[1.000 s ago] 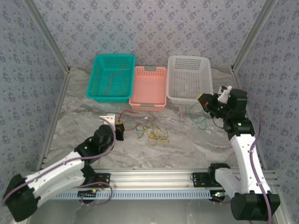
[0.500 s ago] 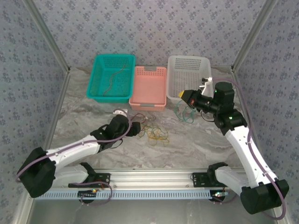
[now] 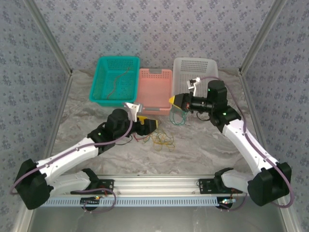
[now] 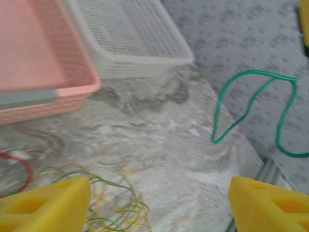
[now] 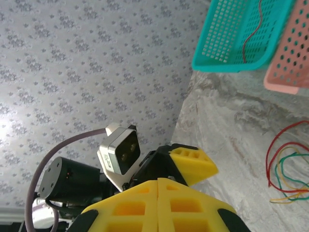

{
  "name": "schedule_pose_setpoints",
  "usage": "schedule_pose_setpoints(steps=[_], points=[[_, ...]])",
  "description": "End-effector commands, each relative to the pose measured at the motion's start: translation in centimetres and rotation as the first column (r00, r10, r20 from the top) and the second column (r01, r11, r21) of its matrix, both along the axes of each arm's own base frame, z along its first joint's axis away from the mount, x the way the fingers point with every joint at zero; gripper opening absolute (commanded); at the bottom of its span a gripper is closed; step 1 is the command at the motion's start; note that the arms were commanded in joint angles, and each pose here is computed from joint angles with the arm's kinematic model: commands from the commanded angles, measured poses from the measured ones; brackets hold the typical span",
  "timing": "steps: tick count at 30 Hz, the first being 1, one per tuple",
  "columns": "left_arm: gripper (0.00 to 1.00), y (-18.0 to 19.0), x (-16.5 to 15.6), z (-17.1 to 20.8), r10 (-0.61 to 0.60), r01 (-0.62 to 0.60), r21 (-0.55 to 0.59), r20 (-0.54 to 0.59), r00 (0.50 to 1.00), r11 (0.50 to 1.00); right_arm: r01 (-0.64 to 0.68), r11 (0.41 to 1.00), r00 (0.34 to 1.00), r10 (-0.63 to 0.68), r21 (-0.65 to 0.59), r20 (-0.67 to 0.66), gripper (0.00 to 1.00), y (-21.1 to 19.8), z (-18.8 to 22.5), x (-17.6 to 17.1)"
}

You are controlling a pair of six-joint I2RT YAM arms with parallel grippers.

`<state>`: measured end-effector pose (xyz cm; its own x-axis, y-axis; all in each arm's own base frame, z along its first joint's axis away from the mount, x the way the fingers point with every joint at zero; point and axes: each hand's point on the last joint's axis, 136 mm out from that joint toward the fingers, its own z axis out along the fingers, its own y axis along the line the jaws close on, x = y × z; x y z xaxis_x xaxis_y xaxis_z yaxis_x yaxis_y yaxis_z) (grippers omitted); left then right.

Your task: Untangle the cables

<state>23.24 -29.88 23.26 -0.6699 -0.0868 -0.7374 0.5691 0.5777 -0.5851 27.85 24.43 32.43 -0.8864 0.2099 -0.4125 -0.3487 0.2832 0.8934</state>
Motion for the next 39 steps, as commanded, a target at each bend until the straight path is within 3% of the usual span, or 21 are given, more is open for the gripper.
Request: schedule_pose_setpoints(steps=[1, 8, 17, 26, 29, 36, 37, 39], points=[[0.76, -3.1, -1.6, 3.3, -0.193, 0.2, -0.076, 0.092, 0.977, 0.977, -0.089, 0.995, 0.994, 0.085, 0.053, 0.07, 0.0, 1.3, 2.9, -1.1], [0.74, -5.5, -1.6, 4.5, -0.327, 0.348, -0.162, 0.139, 0.935, 0.924, -0.152, 0.986, 0.985, 0.145, 0.073, 0.095, 0.0, 2.6, 4.6, -3.0], [0.71, -5.6, -3.1, 6.7, -0.43, 0.474, -0.141, 0.258, 0.865, 0.869, -0.208, 0.974, 0.974, 0.198, 0.088, 0.108, 0.0, 3.6, 6.0, -4.9], [0.65, -5.9, -0.6, 6.5, -0.375, 0.408, -0.105, 0.237, 0.896, 0.907, -0.224, 0.969, 0.971, 0.212, 0.1, 0.114, 0.0, 4.5, 6.5, -5.5], [0.54, -5.9, -0.2, 7.0, -0.353, 0.391, -0.124, 0.247, 0.902, 0.912, -0.215, 0.972, 0.972, 0.203, 0.1, 0.115, 0.0, 4.3, 6.5, -5.4], [0.05, -4.9, 0.4, 7.8, -0.292, 0.332, -0.142, 0.243, 0.925, 0.933, -0.189, 0.978, 0.978, 0.18, 0.085, 0.108, 0.0, 3.6, 6.1, -5.3], [0.0, -4.5, 0.7, 7.9, -0.269, 0.308, -0.144, 0.24, 0.933, 0.94, -0.18, 0.98, 0.98, 0.171, 0.082, 0.105, 0.0, 3.4, 5.8, -5.2], [0.0, -3.4, 1.2, 8.2, -0.196, 0.235, -0.159, 0.232, 0.953, 0.959, -0.158, 0.985, 0.984, 0.15, 0.076, 0.1, 0.0, 2.8, 5.4, -5.0]])
